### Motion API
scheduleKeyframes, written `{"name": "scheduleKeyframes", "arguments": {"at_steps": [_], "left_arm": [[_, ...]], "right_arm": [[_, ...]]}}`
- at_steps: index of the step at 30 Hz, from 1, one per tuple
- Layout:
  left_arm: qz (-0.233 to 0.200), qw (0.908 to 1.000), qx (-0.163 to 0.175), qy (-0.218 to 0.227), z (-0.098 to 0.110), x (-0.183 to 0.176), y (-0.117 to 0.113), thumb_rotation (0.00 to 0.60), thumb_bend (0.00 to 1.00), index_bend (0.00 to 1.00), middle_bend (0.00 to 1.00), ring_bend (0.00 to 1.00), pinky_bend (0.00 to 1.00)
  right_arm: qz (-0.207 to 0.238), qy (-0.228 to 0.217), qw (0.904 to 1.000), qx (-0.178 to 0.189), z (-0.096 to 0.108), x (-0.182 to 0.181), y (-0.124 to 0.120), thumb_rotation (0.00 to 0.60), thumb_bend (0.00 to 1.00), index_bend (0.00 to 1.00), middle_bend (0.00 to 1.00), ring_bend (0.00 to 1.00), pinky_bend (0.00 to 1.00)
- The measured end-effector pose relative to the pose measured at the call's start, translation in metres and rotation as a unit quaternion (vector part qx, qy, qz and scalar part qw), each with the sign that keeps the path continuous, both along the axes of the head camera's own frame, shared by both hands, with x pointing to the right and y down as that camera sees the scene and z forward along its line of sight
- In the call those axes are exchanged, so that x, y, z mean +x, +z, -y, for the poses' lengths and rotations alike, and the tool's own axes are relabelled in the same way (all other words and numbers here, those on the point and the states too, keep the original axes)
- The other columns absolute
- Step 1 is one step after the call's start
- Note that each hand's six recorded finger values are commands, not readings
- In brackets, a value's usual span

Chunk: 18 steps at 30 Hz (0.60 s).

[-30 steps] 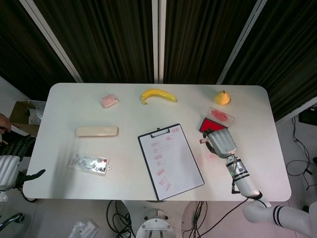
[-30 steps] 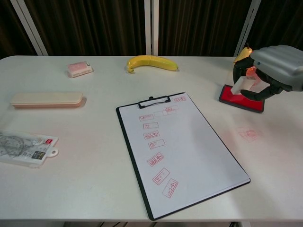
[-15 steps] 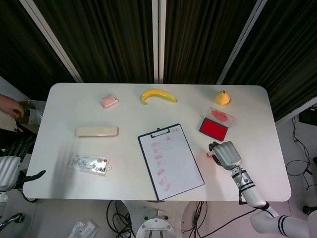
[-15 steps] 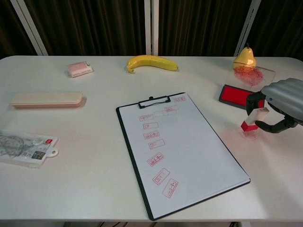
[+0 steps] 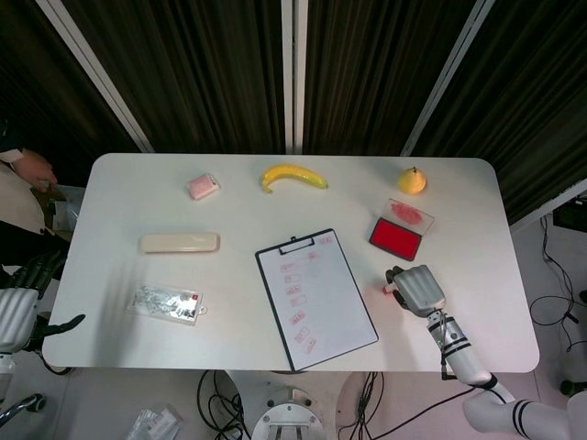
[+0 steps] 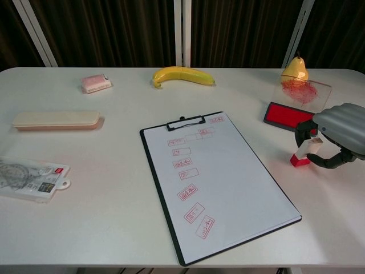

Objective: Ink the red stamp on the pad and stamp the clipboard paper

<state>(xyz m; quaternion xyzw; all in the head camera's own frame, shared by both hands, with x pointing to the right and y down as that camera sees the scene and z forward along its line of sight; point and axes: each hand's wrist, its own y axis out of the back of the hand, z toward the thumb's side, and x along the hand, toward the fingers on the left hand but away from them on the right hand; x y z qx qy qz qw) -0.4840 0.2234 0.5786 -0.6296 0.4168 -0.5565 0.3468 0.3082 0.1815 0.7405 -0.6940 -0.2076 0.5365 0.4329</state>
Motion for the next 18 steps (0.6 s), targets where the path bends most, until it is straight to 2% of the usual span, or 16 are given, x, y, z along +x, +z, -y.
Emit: {"name": "scheduleKeyframes", "arguments": {"at_steps": [4, 18], "left_arm": [[0.000, 1.0000, 0.000, 0.000, -0.0003, 0.0001, -0.0002, 0.488, 0.09, 0.11, 0.07, 0.09, 0.19], [0.000, 1.0000, 0.000, -0.001, -0.0003, -0.0005, -0.0004, 0.486, 0.09, 0.11, 0.07, 0.09, 0.19]], "right_arm": [[-0.001, -0.003, 1.0000, -0.001, -0.0006, 0.0006, -0.0002, 0.600, 0.42, 0.65, 0.58, 0.85, 0.89], [-0.008, -0.013, 0.9998, -0.008, -0.0045, 0.0028, 0.0002, 0.600, 0.37, 0.50, 0.44, 0.84, 0.89]]}}
